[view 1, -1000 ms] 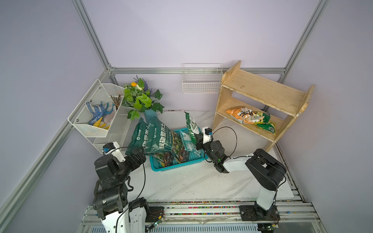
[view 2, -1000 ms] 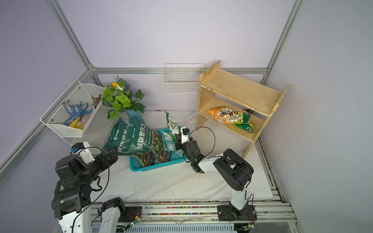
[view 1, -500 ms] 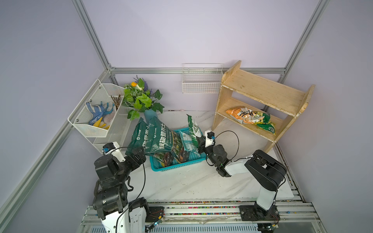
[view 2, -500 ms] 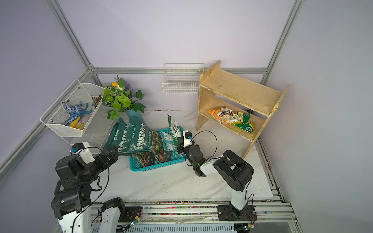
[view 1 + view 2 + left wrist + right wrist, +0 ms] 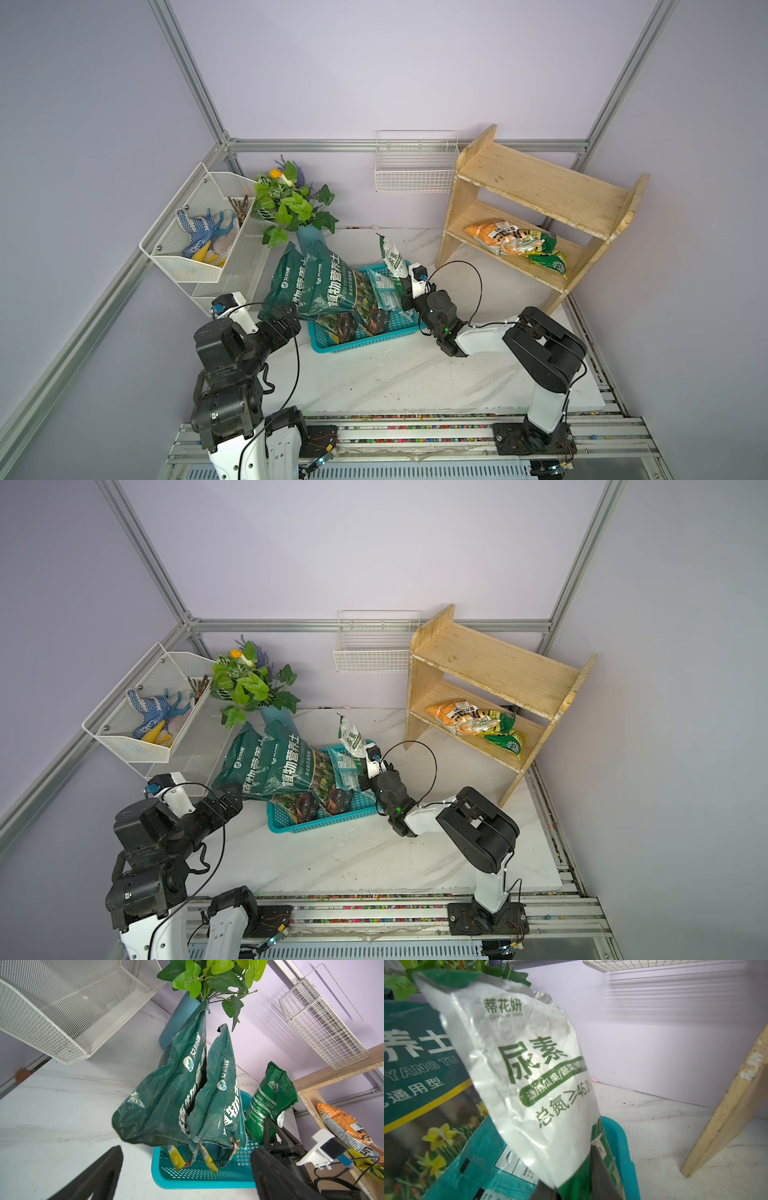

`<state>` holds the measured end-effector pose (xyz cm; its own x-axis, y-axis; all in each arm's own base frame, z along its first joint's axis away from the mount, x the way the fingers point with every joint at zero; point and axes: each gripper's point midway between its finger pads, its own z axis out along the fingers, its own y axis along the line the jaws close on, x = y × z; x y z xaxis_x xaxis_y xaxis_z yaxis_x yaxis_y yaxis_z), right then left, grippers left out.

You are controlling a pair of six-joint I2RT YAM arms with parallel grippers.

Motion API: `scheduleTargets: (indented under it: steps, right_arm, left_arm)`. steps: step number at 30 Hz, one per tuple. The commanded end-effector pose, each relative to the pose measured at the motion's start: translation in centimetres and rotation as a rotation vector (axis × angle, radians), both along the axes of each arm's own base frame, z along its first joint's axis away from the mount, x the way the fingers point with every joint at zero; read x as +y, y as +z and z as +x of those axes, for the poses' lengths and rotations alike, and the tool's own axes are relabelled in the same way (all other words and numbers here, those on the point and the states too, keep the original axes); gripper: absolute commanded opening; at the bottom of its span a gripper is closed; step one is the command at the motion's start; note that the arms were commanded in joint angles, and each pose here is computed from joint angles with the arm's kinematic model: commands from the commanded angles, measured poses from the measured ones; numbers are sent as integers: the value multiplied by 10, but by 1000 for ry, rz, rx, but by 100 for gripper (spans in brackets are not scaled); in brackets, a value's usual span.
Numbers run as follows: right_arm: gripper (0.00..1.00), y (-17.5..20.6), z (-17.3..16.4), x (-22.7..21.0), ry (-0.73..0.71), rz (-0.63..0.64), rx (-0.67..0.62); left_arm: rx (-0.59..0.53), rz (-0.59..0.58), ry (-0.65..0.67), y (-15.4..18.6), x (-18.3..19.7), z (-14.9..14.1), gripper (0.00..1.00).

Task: Take down the fertilizer bag from the shelf
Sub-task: Place the fertilizer bag in the storage box.

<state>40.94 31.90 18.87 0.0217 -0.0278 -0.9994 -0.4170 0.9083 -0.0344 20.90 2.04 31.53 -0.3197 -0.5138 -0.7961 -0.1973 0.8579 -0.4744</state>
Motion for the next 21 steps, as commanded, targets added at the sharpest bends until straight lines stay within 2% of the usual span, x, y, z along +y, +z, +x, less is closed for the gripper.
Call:
scheduleTargets:
  steps: [1, 8, 13, 16, 19, 21]
  right_arm:
    - [0, -21, 16, -21, -106, -145, -38]
    - [0, -36, 17, -15, -41, -145, -24]
    - [2, -36, 6, -23, -2, -132, -10]
    - [16, -33, -3, -31, 2, -103, -24]
    - [42, -32, -5, -32, 6, -87, -29]
    - [54, -34, -3, -29, 16, -95, -16]
  left_arm:
    - [-11, -1, -8, 1, -1, -1, 99]
    - [-10, -3, -11, 0, -2, 0, 99]
    - [-11, -1, -9, 1, -2, -1, 100]
    - [-10, -2, -11, 0, -2, 0, 100]
    - [-10, -1, -8, 0, -1, -1, 100]
    - [-9, -1, -7, 0, -1, -1, 100]
